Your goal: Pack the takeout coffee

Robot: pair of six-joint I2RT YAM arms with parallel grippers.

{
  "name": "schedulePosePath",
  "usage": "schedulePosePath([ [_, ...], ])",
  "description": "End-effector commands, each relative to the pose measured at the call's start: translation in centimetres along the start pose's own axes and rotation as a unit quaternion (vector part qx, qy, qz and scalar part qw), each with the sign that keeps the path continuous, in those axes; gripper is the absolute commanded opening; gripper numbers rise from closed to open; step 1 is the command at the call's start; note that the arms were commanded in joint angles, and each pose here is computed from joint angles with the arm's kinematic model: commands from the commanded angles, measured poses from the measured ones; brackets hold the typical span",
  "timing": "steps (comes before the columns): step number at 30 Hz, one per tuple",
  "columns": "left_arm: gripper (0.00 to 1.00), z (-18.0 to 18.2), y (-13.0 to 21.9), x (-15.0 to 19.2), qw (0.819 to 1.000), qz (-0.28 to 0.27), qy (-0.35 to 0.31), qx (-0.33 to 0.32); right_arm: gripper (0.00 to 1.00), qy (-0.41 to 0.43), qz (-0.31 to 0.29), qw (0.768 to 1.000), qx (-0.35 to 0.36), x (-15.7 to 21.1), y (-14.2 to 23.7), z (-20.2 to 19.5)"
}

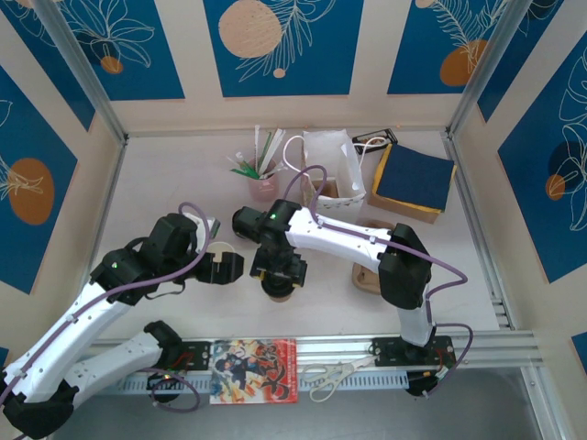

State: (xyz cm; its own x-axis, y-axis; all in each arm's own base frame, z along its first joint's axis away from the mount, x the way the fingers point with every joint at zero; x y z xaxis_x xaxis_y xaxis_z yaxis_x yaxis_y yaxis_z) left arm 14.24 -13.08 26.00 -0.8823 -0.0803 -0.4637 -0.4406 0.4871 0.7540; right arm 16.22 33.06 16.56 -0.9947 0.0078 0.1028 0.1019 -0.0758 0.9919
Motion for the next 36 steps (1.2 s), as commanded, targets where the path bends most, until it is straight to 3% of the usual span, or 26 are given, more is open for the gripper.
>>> schedulePosePath([
  [1, 1.0, 0.05, -0.06, 0.0, 1.0, 0.001, 0.01, 0.003, 0.8, -0.009, 0.008, 1.0, 0.0, 0.36, 0.3, -0.51],
  [30, 1.0, 0.04, -0.07, 0.08, 1.0, 0.003, 0.011, 0.005, 0.77, -0.008, 0.004, 1.0, 0.007, 0.49, 0.59, -0.8],
  [36, 1.0, 0.06, -0.01, 0.1, 1.0, 0.002, 0.011, 0.005, 0.68, -0.007, 0.005, 1.0, 0.007, 0.54, 0.37, -0.89],
])
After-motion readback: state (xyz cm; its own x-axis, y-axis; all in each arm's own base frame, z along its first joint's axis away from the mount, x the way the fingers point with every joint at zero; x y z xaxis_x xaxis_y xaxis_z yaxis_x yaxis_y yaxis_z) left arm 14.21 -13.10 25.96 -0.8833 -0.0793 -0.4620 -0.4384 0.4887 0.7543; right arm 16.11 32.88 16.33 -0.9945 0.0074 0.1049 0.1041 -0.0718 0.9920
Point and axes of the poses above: each hand's point on the last joint's axis, 136 mm out from that joint toward the fingers, its own y axis back along the fingers, its own z axis along the line the jaws close on, x = y × z, the point moved 5 cm from there along y, back along the fingers, and after that the axes turned 11 degrees about y, right-handed, at the moved point
